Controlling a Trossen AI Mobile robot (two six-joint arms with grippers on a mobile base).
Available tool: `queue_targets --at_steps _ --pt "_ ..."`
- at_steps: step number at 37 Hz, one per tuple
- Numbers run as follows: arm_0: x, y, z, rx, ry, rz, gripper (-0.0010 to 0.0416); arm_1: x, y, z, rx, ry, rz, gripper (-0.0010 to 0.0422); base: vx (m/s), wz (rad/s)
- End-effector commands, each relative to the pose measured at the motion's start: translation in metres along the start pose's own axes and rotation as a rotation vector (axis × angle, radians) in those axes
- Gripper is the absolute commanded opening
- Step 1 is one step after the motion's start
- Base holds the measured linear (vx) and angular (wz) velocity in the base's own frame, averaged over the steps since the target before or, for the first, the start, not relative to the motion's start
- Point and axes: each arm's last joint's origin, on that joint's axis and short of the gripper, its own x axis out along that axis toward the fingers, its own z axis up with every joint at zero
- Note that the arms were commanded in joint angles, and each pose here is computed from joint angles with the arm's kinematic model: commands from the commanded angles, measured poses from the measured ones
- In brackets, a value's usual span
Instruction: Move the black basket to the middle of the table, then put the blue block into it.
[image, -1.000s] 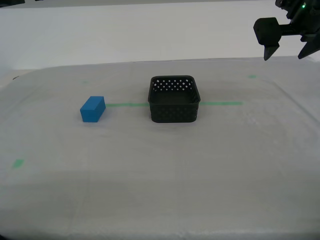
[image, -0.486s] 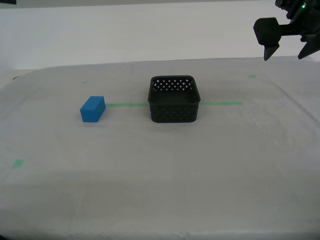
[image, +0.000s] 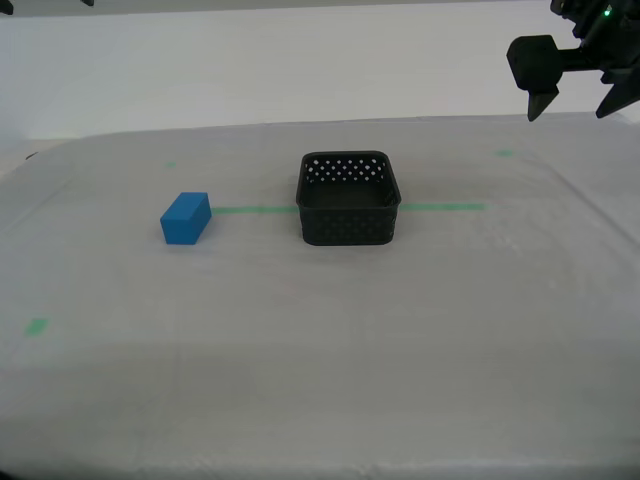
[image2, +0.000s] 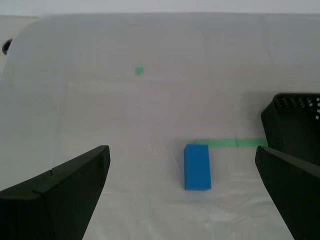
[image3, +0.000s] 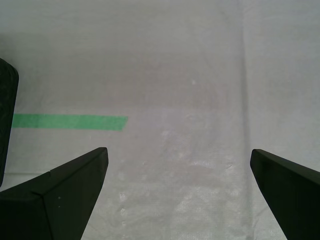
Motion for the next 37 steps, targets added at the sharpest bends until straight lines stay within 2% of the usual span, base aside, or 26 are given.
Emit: queue_targets --at_steps 1,7,16,37 --pt "0.0 0.0 0.0 0.0 -0.001 -0.002 0.0398 0.003 -0.003 0.003 0.001 0.064 0.0 0.0401 0.0 0.0" --pt "0.0 0.0 0.0 -0.001 -0.002 -0.002 0.0399 0.015 -0.01 0.008 0.009 0.162 -0.01 0.0401 0.0 0.0" --pt "0.0 0.0 0.0 0.0 -0.002 -0.002 0.0399 0.033 -0.028 0.014 0.017 0.217 -0.042 0.0401 0.0 0.0" --pt "0.0 0.0 0.0 0.0 -0.002 -0.002 0.0399 0.083 -0.045 0.019 -0.005 0.418 -0.054 0.0401 0.0 0.0"
